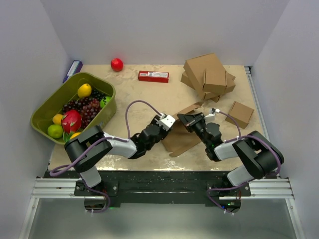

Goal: Fold the paper box

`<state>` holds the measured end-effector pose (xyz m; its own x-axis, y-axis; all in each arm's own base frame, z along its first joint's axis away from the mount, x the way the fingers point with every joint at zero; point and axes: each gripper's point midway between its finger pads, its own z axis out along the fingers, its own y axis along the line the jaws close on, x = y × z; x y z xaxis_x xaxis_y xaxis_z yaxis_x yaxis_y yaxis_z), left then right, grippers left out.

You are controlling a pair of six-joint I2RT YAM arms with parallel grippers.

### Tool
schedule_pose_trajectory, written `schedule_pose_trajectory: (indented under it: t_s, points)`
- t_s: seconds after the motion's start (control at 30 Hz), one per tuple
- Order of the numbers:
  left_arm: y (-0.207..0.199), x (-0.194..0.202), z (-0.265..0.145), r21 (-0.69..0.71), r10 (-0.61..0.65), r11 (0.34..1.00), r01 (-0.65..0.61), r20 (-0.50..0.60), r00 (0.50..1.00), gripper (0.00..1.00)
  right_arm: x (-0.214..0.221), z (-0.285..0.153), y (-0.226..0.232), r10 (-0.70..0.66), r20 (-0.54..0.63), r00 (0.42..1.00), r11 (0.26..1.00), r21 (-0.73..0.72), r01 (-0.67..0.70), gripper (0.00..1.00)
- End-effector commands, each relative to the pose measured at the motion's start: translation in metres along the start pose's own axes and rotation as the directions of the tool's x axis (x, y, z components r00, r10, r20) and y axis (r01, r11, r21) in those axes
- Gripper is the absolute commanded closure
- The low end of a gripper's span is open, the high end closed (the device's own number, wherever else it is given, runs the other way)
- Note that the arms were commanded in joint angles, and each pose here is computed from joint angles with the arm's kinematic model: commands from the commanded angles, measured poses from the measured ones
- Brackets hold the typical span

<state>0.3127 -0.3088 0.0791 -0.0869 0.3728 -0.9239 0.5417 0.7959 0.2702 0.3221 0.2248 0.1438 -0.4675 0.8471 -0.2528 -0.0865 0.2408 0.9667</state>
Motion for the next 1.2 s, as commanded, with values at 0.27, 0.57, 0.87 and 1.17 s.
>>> schedule_pose_trajectory:
  t_s: [0.27,0.57,0.87,1.17]
  points:
    - [-0.001,-0.016,-0.016,0.027,-0.169,0.985,0.168,0.063,0.984,0.16,0.006,-0.004,-0.027,-0.082,-0.027,0.996,0.989,0.121,0.085,1.0]
    - [-0.003,-0.008,-0.039,0.079,-0.227,0.972,0.222,0.062,0.972,0.11,0.006,0.003,-0.026,-0.071,-0.028,0.997,0.988,0.136,0.074,1.0]
    - [0.001,0.007,-0.042,0.036,-0.273,0.962,0.271,0.039,0.961,0.29,0.007,0.004,-0.026,-0.078,-0.031,0.996,0.986,0.147,0.081,1.0]
    - [0.003,-0.008,-0.029,0.015,-0.329,0.944,0.329,0.087,0.94,0.43,0.008,0.004,-0.037,-0.091,-0.02,0.996,0.98,0.176,0.093,1.0]
